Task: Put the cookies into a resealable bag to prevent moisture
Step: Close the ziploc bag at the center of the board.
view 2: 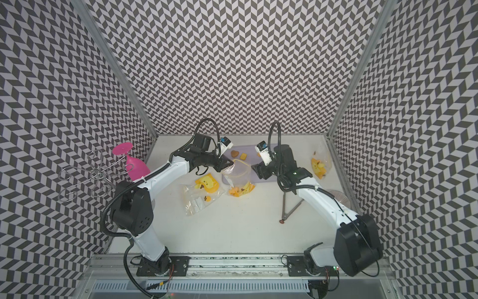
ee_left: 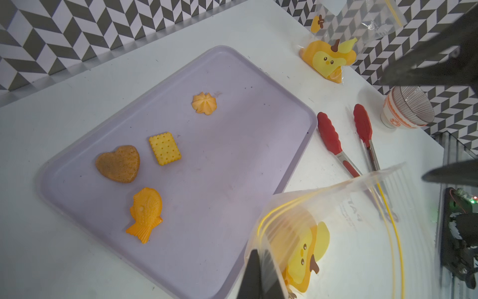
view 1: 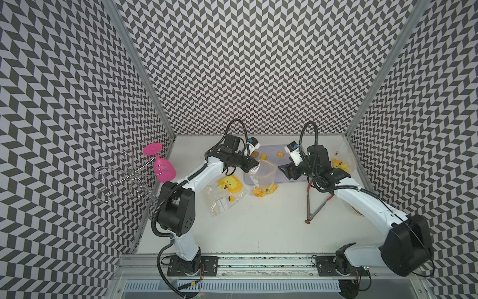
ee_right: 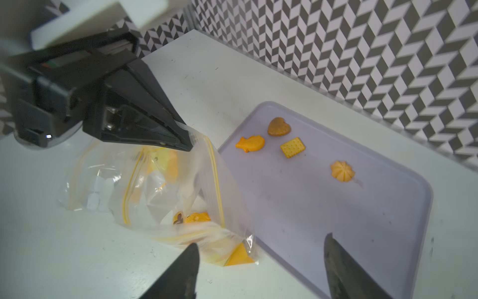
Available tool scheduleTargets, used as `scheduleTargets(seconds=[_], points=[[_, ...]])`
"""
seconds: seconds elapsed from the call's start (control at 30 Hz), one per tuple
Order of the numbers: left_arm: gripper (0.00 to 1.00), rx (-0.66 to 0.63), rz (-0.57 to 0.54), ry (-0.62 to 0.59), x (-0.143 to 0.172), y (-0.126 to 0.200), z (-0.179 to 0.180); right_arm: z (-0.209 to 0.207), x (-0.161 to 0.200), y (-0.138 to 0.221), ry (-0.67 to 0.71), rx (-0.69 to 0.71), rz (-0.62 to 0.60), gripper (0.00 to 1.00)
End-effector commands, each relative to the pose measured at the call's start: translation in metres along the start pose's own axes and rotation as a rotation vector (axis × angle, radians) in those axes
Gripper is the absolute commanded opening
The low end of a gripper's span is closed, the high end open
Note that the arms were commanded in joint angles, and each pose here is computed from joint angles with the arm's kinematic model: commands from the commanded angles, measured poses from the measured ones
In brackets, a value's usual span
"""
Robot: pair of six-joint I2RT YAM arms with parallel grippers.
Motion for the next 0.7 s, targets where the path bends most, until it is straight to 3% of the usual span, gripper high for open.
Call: scheduleTargets(seconds=[0.0,0.23,0.4,0.67], points=[[0.0,-0.01,-0.012,-0.055,-0.001,-0.002,0.007,0.009,-0.026,-0.01,0.219,-0.09,-0.068,0.77],[0.0,-0.01,-0.003,-0.052,0.009,-0.006,0.005,-0.015,-0.026,0.01,0.314,-0.231,-0.058,0.88],[0.0,-0.012,0.003,-0.07,0.011,-0.006,0.002,-0.03,0.005,0.024,0.534,-0.241,-0.017,0.87],[0.0,0.0,0.001,-0.118,0.006,-0.005,-0.009,-0.039,0.003,0.037,0.581,-0.31,0.028,0.84]])
Point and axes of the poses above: each gripper's point midway between its finger pads, its own y axis back along the fingers, its own z axis along the line the jaws close on, x = y × z, the point moved 1 cm from there along y, back along the fingers, and after that the axes turned 12 degrees about -y, right-handed, at the moved point
